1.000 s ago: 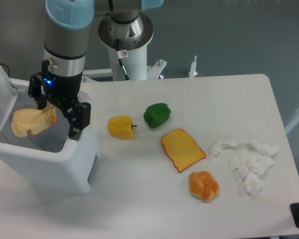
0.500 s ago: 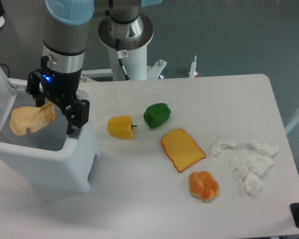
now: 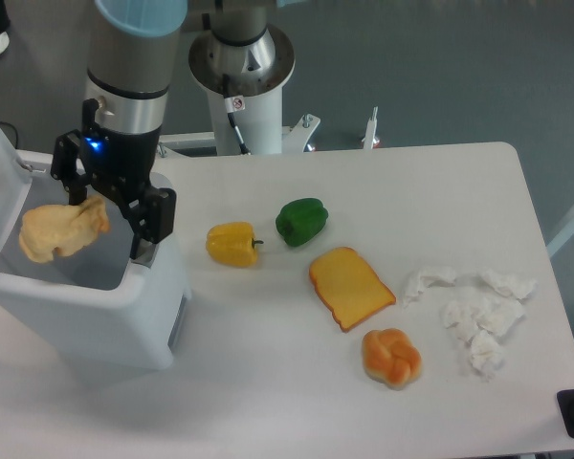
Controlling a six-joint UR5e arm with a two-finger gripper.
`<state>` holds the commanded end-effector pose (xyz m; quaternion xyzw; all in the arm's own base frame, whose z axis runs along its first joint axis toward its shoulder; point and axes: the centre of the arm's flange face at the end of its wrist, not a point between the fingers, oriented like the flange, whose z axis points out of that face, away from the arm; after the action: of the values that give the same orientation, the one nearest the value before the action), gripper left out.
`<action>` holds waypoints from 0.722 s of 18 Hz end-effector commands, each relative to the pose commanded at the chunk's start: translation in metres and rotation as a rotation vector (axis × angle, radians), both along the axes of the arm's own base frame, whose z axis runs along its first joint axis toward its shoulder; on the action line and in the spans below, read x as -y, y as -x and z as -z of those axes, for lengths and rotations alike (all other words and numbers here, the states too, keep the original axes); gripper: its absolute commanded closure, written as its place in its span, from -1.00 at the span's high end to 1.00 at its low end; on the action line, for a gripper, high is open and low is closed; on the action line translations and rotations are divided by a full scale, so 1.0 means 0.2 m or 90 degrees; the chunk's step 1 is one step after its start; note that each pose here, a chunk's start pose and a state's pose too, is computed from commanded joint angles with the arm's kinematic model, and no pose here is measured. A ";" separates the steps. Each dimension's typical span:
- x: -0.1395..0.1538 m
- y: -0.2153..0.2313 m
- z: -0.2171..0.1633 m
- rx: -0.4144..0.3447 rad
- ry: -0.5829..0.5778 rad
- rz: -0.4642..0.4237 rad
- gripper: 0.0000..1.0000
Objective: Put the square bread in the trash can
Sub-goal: 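Hold the bread inside the can rim and shift it deeper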
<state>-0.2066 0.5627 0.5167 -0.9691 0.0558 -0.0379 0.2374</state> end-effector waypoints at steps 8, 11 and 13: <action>-0.02 0.04 0.05 -0.004 -0.001 -0.005 1.00; -0.03 0.04 0.06 -0.002 0.002 -0.005 1.00; -0.03 0.04 0.07 -0.001 0.004 -0.005 1.00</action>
<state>-0.2151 0.5686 0.5026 -0.9700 0.0520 -0.0360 0.2346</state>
